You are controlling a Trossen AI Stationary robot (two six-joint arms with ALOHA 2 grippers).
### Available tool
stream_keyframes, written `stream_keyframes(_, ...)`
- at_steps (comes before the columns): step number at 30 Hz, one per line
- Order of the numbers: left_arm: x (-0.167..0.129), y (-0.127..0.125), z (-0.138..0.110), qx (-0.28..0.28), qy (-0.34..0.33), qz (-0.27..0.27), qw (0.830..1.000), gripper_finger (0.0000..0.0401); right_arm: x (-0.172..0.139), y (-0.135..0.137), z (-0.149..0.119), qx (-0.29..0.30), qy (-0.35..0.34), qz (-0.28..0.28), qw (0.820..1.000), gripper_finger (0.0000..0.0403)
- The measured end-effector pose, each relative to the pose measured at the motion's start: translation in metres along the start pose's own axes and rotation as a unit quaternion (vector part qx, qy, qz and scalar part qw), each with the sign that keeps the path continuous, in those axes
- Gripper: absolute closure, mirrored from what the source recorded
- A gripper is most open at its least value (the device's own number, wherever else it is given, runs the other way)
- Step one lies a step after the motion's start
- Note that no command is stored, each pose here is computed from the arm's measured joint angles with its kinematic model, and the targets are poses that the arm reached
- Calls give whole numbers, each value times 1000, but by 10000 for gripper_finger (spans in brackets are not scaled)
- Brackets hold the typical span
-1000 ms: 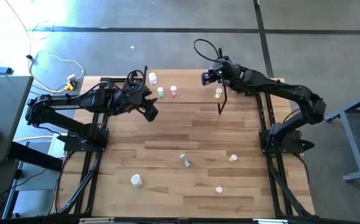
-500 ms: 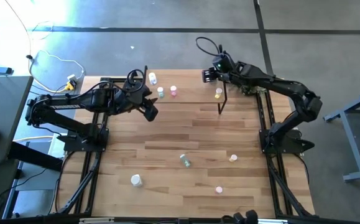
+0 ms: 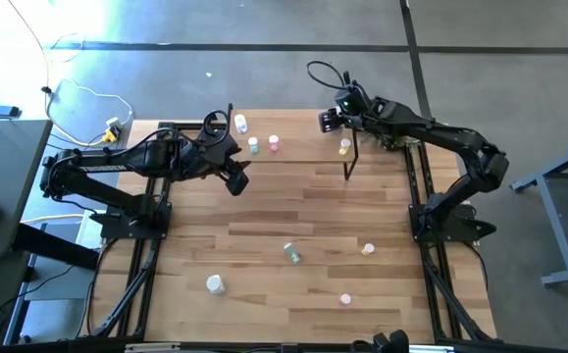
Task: Pick and place medicine bottles onto shelf by color
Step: Put the right white medicine bottle on the shelf, then put the white medicine bottle on the shelf
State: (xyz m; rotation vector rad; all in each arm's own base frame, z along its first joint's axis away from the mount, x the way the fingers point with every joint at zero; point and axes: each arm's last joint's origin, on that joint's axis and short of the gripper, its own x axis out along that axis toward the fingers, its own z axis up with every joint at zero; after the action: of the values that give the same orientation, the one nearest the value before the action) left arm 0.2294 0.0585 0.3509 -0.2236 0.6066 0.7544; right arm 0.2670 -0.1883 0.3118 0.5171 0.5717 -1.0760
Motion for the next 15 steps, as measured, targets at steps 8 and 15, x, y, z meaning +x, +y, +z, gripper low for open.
stream_keyframes(8, -1, -5, -2, -8, 26, -67, 997, 172, -16, -4, 6, 0, -23, 10, 1000, 163)
stream_keyframes(15, -11, -19, -15, 26, 48, -61, 997, 173, -36, -4, 9, 3, -42, 29, 999, 163)
